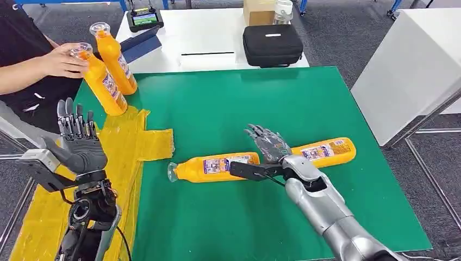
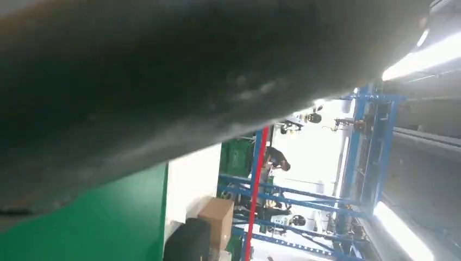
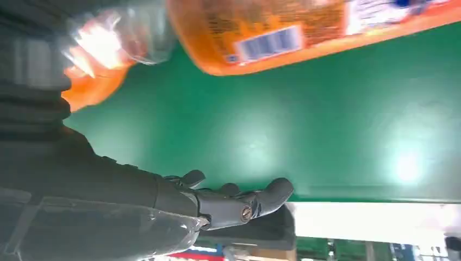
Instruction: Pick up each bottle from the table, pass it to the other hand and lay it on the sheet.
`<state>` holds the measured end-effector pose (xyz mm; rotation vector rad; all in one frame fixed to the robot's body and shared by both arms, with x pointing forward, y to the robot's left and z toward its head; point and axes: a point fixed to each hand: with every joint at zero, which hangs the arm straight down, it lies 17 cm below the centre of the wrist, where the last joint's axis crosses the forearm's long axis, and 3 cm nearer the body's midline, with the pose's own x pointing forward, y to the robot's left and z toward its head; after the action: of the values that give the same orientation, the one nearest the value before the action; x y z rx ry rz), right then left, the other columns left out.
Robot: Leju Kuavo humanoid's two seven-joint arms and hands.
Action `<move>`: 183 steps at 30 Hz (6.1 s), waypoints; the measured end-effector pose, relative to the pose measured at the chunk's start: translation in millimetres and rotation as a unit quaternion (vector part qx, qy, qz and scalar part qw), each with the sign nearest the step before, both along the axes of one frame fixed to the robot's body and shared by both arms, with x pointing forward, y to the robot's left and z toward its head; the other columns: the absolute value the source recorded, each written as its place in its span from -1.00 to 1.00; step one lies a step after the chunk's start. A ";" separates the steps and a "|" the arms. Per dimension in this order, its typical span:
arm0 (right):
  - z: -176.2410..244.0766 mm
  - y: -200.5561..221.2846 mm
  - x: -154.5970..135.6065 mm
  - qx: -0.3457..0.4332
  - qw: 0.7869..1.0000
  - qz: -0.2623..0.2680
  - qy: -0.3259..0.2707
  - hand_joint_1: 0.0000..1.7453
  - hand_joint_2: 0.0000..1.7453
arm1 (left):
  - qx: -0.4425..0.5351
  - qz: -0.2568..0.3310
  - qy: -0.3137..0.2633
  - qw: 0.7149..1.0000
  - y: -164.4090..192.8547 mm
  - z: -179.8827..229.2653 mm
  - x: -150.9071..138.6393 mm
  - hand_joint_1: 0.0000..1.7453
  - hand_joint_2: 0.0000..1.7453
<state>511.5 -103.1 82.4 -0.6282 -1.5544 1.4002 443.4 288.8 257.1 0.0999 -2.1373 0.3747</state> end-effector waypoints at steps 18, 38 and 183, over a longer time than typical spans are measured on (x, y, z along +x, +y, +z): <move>-0.2 48.5 -9.0 0.000 0.998 0.059 0.016 -1.00 1.00 | -0.001 -0.008 0.006 1.000 -6.1 -2.8 8.6 -1.00 -1.00; -73.3 66.3 -49.5 -0.047 0.989 0.084 0.115 -1.00 1.00 | 0.002 -0.017 0.008 1.000 -12.4 -1.2 17.3 -1.00 -1.00; 90.7 213.0 -30.3 0.036 0.996 0.077 0.019 1.00 1.00 | -0.156 -0.285 0.127 0.937 -142.1 -40.5 27.5 -1.00 1.00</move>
<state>481.2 110.0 173.1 -0.4430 -1.6442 1.4540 470.9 146.7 216.6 -0.6107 -1.7286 0.3269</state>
